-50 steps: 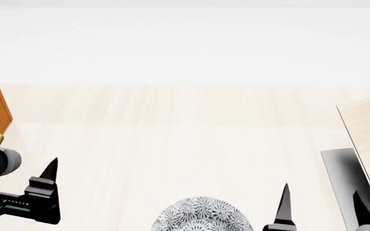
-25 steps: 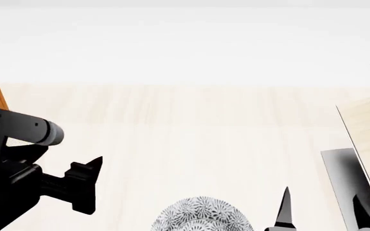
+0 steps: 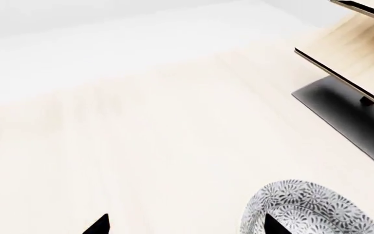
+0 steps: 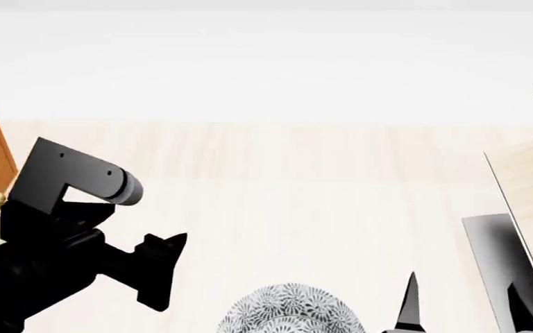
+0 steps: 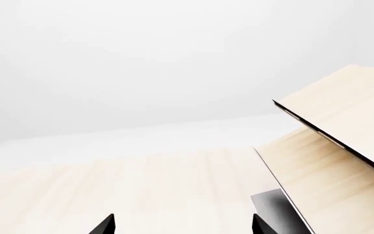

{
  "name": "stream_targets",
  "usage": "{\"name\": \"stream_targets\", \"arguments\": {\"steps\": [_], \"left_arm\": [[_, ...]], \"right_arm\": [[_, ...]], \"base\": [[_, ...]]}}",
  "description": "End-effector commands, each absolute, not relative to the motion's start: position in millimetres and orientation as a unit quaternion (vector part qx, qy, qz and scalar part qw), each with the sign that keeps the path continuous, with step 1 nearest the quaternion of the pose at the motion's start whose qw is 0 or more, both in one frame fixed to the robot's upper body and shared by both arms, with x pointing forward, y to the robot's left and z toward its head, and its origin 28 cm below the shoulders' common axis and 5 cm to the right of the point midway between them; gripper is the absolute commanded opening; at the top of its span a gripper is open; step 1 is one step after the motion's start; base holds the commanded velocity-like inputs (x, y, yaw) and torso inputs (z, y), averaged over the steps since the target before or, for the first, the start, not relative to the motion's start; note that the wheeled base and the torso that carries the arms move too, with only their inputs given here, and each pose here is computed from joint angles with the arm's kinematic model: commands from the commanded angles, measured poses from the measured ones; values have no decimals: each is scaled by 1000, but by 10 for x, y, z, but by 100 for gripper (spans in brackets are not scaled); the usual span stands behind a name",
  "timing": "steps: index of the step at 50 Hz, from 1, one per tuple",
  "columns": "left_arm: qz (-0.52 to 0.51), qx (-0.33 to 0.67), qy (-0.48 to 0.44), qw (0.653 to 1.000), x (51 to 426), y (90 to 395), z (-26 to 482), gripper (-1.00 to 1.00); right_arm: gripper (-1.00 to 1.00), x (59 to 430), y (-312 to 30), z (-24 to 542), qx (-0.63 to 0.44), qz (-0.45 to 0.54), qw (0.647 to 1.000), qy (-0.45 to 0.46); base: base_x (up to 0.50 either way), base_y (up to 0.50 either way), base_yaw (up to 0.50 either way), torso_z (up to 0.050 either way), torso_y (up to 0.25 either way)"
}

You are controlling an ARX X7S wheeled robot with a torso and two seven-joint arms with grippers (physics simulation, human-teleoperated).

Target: Close the top drawer of the cabinet and put the bowl on top of it.

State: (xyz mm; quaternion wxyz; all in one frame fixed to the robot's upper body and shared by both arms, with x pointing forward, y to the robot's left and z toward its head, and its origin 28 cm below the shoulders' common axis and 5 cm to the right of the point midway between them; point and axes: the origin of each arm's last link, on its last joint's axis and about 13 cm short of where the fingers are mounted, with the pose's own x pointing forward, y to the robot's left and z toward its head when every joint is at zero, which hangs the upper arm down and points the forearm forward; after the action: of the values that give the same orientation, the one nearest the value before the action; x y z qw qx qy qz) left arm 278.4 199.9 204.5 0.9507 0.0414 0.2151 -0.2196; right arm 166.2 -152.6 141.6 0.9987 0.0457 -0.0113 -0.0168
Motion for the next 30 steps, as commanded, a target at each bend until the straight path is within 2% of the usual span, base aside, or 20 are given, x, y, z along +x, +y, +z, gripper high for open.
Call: {"name": "stream_targets", "arguments": {"steps": [1,13,30], "left_arm": [[-239,63,240,939,2813,1957,1851,100],[-247,58,257,933,2848,1896,1691,100],[-307,72,291,903,2788,1729,1407,100]], "right_arm": [[100,1665,-1528,1385,47,-18,999,-9],[100,1671,-1532,1367,45,-20,999,-8],[100,1685,-1541,1333,43,-24,999,-2]], "base": [[0,0,0,0,0],[0,0,0,0,0],[0,0,0,0,0]]}}
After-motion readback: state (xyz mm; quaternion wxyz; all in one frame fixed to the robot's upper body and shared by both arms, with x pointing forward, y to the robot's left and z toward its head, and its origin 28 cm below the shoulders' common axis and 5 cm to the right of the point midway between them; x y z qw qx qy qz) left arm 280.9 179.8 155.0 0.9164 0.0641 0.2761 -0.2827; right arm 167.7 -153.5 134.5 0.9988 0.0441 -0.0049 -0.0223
